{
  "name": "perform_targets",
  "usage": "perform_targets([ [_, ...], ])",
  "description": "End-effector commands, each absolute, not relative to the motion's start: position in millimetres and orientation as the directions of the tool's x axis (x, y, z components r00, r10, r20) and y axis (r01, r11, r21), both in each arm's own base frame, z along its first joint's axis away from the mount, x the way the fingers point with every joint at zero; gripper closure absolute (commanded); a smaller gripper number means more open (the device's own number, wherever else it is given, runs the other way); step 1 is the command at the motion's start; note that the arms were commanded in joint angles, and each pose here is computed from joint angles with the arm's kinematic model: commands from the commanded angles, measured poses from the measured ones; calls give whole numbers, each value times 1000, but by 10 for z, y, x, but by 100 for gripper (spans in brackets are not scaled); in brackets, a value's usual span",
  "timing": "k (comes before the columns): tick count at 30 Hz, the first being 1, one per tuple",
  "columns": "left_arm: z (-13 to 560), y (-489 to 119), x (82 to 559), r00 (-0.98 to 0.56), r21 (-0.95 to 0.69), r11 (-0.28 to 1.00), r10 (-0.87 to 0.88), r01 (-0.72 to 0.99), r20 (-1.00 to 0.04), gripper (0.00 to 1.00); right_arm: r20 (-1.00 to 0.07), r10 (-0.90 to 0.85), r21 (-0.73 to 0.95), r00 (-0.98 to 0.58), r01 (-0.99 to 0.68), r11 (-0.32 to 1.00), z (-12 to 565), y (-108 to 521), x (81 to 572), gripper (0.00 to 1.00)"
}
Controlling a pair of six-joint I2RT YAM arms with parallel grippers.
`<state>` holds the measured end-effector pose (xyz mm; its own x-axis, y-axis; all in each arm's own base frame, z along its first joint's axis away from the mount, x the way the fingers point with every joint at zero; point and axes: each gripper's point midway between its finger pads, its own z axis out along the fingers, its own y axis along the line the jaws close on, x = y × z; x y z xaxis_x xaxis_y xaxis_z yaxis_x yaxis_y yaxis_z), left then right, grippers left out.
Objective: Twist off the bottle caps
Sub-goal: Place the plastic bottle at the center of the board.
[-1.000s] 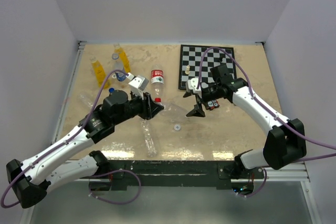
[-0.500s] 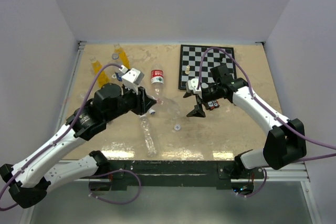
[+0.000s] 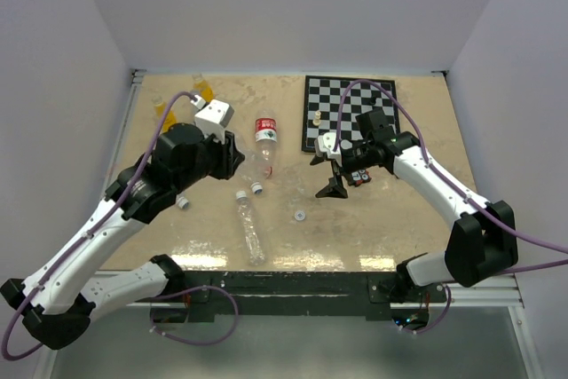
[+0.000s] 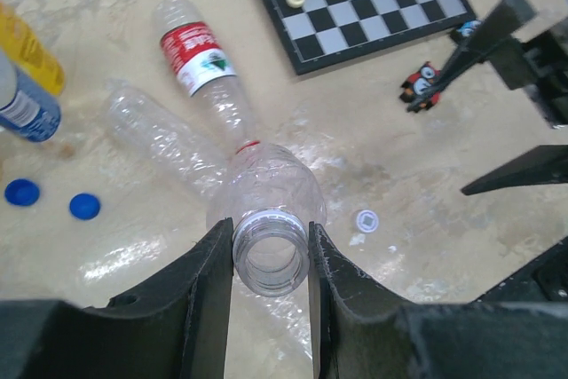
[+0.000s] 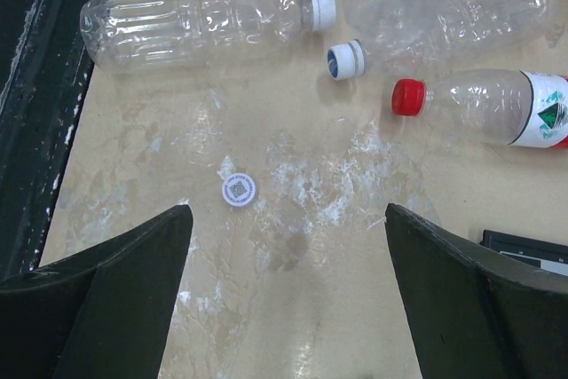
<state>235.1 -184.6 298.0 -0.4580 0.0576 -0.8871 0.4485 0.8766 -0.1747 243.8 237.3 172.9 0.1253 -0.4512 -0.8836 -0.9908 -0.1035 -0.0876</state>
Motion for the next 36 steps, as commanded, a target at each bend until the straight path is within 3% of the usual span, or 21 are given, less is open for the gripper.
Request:
perform_targets([
  [1,2989,-1596,2510,-450,-103,921,84,375,-889,100,-896,-398,-159,195,-980,-121,2008,2413,2439,7],
  [12,2697,-1029,2705,-493,-30,988,51,155,-869,100,-897,-396,-159,197,-979,-126,2009,2414,2429,7],
  [26,2306,-992,3232,-563,-108,975,21,195,-826,100,-897,-399,-156,192,-980,-121,1991,2409,2438,7],
  [36,2152,-899,3438,-603,-73,985,39,159,-797,100,-897,-399,-156,192,-980,-123,1984,2414,2437,7],
])
